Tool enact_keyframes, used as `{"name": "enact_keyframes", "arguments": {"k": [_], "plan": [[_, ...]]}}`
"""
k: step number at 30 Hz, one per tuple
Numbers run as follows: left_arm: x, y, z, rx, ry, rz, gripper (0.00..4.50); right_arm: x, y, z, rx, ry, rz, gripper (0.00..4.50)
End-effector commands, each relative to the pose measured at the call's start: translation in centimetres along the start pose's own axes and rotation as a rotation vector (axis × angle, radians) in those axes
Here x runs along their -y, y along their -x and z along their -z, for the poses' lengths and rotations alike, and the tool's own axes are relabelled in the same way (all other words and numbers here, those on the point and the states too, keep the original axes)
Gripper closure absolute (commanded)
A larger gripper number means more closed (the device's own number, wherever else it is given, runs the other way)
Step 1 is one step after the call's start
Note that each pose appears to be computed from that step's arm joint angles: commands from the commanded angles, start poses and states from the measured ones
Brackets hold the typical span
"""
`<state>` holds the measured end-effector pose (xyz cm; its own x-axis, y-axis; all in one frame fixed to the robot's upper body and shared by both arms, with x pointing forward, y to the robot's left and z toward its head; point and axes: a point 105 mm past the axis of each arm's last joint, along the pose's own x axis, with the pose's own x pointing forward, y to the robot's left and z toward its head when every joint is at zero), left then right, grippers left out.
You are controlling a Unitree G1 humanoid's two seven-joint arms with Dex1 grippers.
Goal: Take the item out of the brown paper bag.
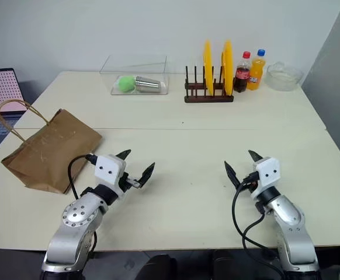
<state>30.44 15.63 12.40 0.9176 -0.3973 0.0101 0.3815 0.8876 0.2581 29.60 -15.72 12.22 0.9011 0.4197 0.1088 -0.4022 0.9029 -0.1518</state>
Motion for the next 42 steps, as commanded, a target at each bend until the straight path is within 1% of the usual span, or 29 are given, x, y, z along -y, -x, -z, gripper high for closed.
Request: {"name": "enact_keyframes", "arguments": {"k": [1,8,18,24,27,29,32,35,37,42], "plan": [[0.1,0.0,-0.7,0.032,0.003,0.007,0.00,0.2,-0.2,-1.4,0.061,0.026,0.008,0.02],[0.6,0.1,-0.5,0.026,-0.016,0.017,0.00,0.3,0.0,-1.0,0.046,0.037,0.006,0.02],[0.3,0.3,-0.2,0.009,-0.008,-0.014,0.00,0.3,-0.4,-0.7,0.034,0.046,-0.005,0.02],[-0.1,0.4,-0.2,-0.005,-0.017,-0.030,0.00,-1.1,-1.0,-0.4,0.012,0.048,-0.072,0.02],[-0.4,0.6,-0.3,-0.010,-0.028,-0.036,0.00,-2.2,-1.2,-0.6,0.012,0.035,-0.145,0.02],[-0.7,0.8,-0.5,-0.011,-0.033,-0.040,0.00,-2.7,-1.4,-1.2,0.024,0.018,-0.183,0.02],[-1.8,1.7,-1.0,-0.014,-0.041,-0.052,0.00,-4.1,-1.8,-2.8,0.061,-0.008,-0.284,0.02],[-4.7,3.3,-2.0,-0.015,-0.025,-0.101,0.00,-6.0,-2.4,-5.1,0.108,-0.005,-0.448,0.02],[-6.3,4.6,-2.9,-0.003,0.022,-0.112,0.00,-6.9,-3.0,-6.8,0.144,0.005,-0.545,0.02],[-8.6,7.4,-4.6,0.008,0.111,-0.124,0.00,-8.0,-3.8,-9.6,0.176,0.002,-0.742,0.02]]}}
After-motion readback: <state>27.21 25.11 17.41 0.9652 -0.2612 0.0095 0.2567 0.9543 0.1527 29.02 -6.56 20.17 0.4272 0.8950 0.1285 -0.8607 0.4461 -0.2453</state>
